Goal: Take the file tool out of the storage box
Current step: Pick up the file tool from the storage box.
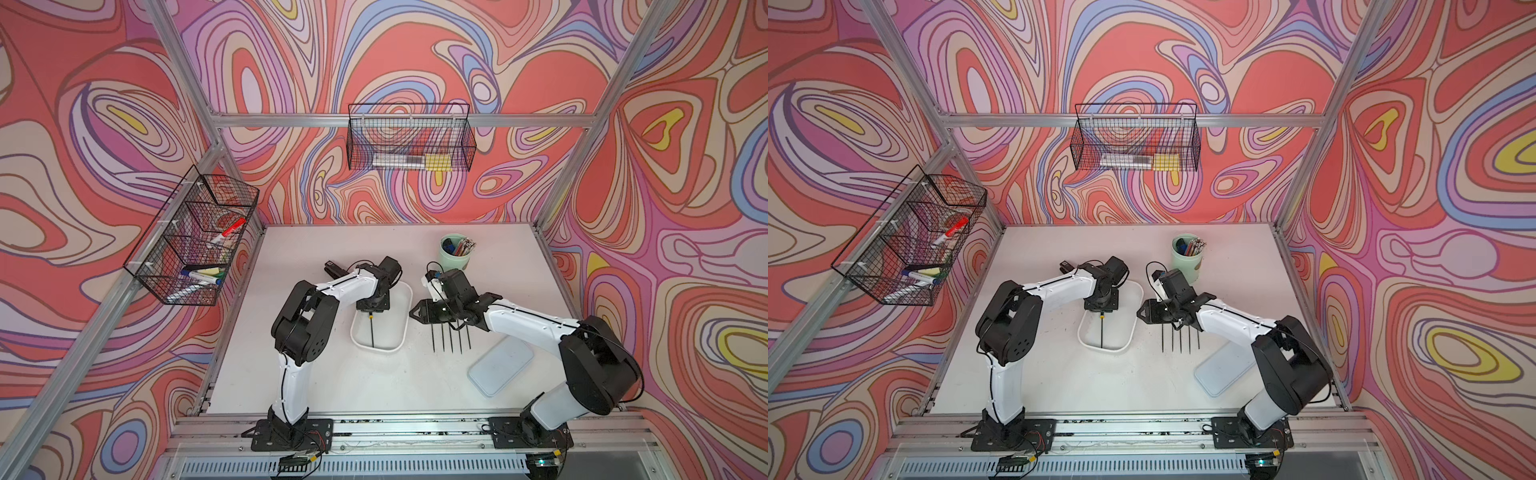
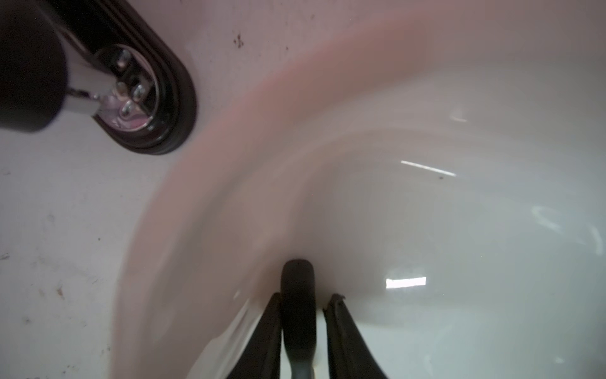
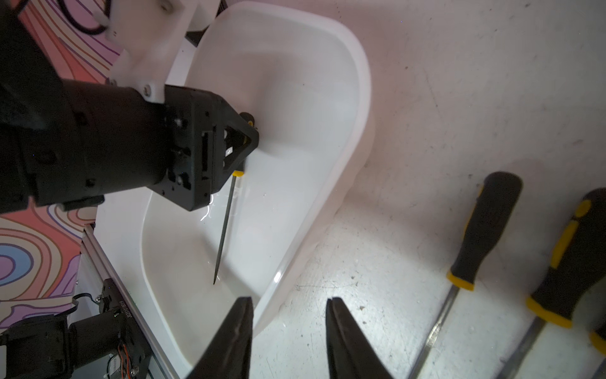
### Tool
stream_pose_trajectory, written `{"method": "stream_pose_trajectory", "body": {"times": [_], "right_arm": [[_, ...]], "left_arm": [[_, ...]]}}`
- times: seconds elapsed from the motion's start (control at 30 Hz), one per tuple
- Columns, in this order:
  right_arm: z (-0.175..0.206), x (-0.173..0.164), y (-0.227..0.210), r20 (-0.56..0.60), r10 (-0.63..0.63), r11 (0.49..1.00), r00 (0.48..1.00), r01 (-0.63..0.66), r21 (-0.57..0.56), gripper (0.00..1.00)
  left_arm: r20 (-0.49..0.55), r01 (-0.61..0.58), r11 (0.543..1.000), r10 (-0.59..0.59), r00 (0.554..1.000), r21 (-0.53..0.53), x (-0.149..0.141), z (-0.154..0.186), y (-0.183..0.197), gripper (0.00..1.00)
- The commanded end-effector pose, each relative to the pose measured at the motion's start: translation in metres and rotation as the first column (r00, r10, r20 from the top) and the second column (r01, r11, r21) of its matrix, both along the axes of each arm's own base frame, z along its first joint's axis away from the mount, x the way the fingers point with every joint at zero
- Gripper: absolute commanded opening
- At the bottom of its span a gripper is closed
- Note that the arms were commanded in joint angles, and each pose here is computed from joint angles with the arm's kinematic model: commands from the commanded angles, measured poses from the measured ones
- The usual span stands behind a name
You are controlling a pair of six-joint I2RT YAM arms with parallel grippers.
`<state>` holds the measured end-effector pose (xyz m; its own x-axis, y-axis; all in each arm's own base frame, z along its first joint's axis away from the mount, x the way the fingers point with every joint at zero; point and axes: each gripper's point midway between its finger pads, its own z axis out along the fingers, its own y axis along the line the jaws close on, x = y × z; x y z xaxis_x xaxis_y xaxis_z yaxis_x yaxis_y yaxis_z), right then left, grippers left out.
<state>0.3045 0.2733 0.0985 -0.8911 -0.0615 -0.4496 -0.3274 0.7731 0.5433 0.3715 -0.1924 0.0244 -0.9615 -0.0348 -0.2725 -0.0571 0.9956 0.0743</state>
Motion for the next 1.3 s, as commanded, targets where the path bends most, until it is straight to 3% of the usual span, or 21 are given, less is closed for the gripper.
{"method": "stream_pose_trajectory", "body": {"times": [0.0,0.2,0.43,0.67,0.77,0.97,1.27], "right_arm": [[0.008,0.002,-0.003,0.028,-0.016,1.0,0.999,0.016,0.012,0.38],[0.014,-0.004,0.007,0.022,0.016,0.995,1.0,-0.018,0.095,0.38],[0.033,-0.012,0.025,0.017,0.073,0.968,0.997,-0.075,0.239,0.38],[0.039,-0.013,0.03,0.02,0.089,0.956,0.996,-0.091,0.278,0.37],[0.039,-0.013,0.032,0.021,0.095,0.955,0.995,-0.097,0.282,0.34],[0.04,-0.013,0.032,0.022,0.098,0.954,0.995,-0.1,0.284,0.18],[0.035,-0.012,0.031,0.016,0.091,0.958,0.996,-0.092,0.271,0.16]], "left_arm": [[0.009,0.013,0.999,-0.013,1.0,-0.043,0.009,-0.003,-0.008,0.22],[0.108,0.056,0.974,-0.033,0.994,-0.221,0.02,0.03,-0.036,0.12],[0.256,0.149,0.871,-0.027,0.966,-0.469,0.029,0.094,-0.071,0.1],[0.285,0.179,0.765,0.006,0.958,-0.619,0.031,0.129,-0.089,0.09],[0.288,0.185,0.738,0.013,0.958,-0.649,0.033,0.137,-0.094,0.08],[0.297,0.197,0.727,0.01,0.955,-0.658,0.033,0.145,-0.097,0.08],[0.3,0.2,0.709,0.017,0.954,-0.677,0.031,0.15,-0.095,0.08]]}}
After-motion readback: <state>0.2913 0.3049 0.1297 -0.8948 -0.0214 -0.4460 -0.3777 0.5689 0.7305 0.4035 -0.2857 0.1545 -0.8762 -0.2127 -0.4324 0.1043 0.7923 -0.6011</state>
